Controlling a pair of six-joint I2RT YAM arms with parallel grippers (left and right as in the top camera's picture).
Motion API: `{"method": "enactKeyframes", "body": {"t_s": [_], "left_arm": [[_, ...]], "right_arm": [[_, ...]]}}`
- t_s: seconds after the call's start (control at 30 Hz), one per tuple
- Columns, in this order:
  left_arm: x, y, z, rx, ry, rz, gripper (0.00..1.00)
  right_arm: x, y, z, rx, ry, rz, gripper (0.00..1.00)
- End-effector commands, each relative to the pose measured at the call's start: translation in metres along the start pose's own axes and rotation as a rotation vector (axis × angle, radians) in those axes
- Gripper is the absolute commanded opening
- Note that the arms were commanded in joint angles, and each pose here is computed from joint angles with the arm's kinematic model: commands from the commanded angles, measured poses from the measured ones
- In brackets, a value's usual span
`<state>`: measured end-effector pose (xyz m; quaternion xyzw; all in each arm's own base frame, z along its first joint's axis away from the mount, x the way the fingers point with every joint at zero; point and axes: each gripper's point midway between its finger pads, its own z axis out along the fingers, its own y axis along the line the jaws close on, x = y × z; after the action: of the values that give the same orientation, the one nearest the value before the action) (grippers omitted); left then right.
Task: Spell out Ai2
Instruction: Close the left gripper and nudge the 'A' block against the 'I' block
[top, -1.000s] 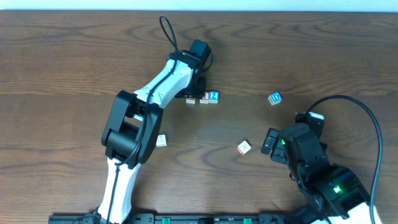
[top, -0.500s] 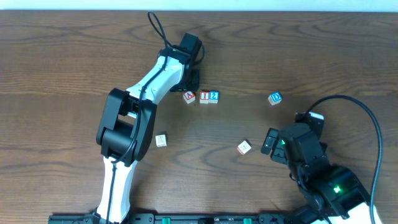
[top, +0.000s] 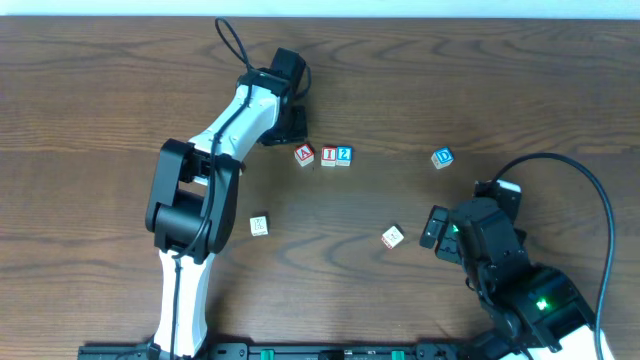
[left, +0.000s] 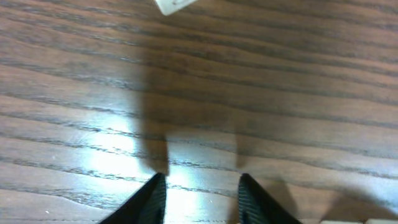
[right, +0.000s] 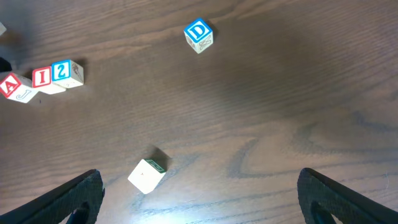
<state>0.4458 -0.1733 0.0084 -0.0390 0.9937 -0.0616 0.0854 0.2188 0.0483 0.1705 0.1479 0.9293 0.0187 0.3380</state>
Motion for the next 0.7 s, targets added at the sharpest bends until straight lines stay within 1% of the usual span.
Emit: {"method": "enactKeyframes", "body": {"t_s": [0.0, 0.1, 0.2, 0.33, 0.67], "left_arm": [[0.002, -0.006, 0.001, 0.023, 0.019, -0.003, 0.25], [0.005, -0.004, 0.001, 0.017, 0.032, -0.003, 0.15], [0.007, -0.005, 0.001, 0.015, 0.039, -0.001, 0.09], [0.01, -0.007, 0.001, 0.015, 0.043, 0.005, 0.06], [0.008, -0.014, 0.001, 0.025, 0.027, 0.033, 0.06]], "right_arm": [[0.001, -0.001, 0.0, 0.003, -0.004, 0.006, 0.99], [0.001, -0.001, 0.0, 0.003, -0.004, 0.006, 0.99], [0.001, -0.001, 0.0, 0.003, -0.004, 0.006, 0.99], [0.001, -0.001, 0.0, 0.003, -0.004, 0.006, 0.99], [0.001, -0.001, 0.0, 0.003, -0.004, 0.006, 0.99]]}}
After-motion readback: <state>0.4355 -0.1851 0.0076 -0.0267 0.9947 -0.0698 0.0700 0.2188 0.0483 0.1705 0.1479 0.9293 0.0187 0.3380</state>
